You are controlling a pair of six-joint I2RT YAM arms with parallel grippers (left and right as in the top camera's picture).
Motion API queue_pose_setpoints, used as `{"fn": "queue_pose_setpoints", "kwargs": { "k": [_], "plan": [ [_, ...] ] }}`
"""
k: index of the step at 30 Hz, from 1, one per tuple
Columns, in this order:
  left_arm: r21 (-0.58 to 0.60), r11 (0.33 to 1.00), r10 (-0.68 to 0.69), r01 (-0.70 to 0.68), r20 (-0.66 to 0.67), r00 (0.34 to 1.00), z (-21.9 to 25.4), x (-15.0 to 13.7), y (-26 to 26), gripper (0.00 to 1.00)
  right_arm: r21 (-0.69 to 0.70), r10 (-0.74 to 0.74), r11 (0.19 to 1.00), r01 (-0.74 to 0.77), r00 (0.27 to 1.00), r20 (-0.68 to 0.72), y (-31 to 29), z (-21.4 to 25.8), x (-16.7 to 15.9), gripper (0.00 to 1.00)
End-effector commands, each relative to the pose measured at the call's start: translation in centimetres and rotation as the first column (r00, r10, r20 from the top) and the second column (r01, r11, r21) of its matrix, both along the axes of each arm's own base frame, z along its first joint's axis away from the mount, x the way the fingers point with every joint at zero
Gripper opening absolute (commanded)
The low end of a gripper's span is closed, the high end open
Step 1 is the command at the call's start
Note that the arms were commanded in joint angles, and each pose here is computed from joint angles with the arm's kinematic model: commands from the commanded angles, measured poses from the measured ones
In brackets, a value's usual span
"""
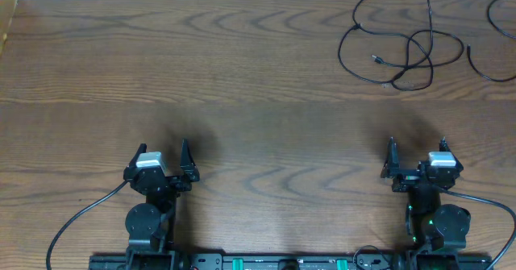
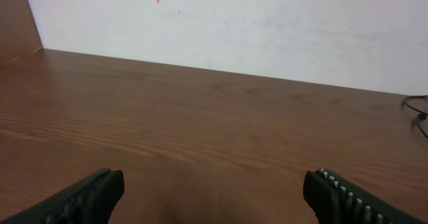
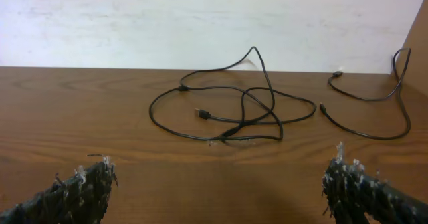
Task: Untangle cables
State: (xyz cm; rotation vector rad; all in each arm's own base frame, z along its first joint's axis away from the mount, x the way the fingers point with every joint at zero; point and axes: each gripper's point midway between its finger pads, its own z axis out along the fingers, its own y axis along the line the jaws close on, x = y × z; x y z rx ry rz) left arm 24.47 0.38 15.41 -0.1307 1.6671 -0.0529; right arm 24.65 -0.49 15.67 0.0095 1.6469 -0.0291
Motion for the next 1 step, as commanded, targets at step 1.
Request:
{"fn": "queue_pose_setpoints", "kwargs": {
  "k": [1],
  "plan": [
    [-0.002,1.000,0.029,-0.029,-0.055,0.998,-1.78,-0.12,0.50,0.91,-0.012,0.010,1.000,-0.010,1.000,0.000,0.27,-0.04,-0.02,0.99]
  ]
}}
